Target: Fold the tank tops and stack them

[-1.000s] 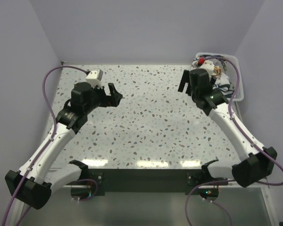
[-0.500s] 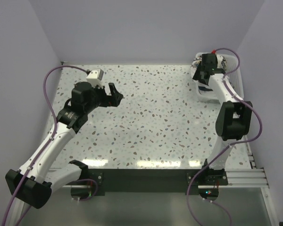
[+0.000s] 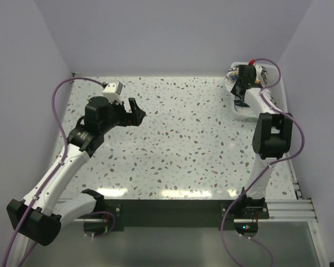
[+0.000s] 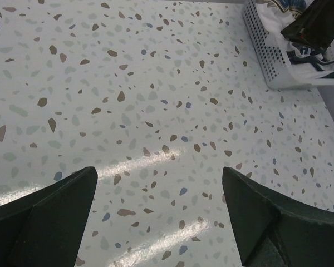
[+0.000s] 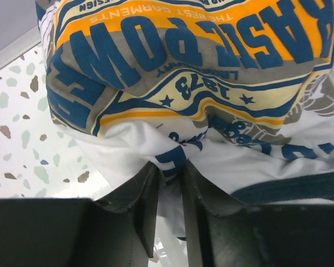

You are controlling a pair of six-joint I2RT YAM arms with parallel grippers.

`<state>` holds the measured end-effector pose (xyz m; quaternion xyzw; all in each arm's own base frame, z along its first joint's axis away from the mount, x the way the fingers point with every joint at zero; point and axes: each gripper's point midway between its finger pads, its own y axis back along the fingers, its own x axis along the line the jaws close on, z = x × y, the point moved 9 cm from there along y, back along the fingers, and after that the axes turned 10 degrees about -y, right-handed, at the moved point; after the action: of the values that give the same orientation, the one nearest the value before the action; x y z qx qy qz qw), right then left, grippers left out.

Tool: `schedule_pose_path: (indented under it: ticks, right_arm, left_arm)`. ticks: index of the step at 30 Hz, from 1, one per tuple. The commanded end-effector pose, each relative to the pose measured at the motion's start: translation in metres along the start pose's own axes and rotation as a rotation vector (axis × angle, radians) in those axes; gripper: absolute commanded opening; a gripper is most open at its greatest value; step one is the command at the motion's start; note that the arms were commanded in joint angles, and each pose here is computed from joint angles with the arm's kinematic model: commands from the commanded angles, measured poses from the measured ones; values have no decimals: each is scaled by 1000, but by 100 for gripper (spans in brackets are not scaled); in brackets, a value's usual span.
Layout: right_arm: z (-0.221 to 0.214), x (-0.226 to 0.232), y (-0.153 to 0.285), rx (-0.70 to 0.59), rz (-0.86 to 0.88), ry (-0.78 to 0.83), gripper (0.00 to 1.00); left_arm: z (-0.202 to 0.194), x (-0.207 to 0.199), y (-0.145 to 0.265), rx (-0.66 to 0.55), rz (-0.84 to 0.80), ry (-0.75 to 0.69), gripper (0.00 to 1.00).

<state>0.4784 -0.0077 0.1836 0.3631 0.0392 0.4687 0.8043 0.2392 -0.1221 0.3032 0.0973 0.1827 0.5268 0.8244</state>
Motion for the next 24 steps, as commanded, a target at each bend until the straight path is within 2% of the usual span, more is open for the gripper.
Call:
schedule_pose_path:
  ticks: [1,3,4,5,8,12,15,16,20,24]
  right_arm:
    - [14,14,-6,-54,52,-38,24]
    - [20,17,-2,-64,63,-43,13]
    - [24,19,2,-73,69,-46,1]
    - [27,18,7,-76,59,-47,0]
    - [53,23,37,-132,81,-56,0]
    - [99,28,113,-249,198,-82,0]
    - [118,30,157,-291,284,-74,0]
    - [125,34,184,-324,330,-73,0]
    - [130,53,252,-389,454,-4,0]
    - [121,72,308,-388,620,38,0]
  left_arm:
    - [12,-3,-2,-50,-13,3,100]
    - [14,-3,-2,-56,-14,4,100]
    - [14,-3,-4,-52,-13,4,100]
    - [15,-3,-4,-55,-12,4,100]
    - [18,-4,-5,-61,-20,6,100]
    - [21,-6,-8,-70,-32,8,100]
    - [24,-7,-8,-78,-37,10,100]
    - [26,-7,-7,-86,-37,9,100]
    - [32,-9,-5,-108,-44,17,100]
    - [35,-9,-1,-123,-38,20,100]
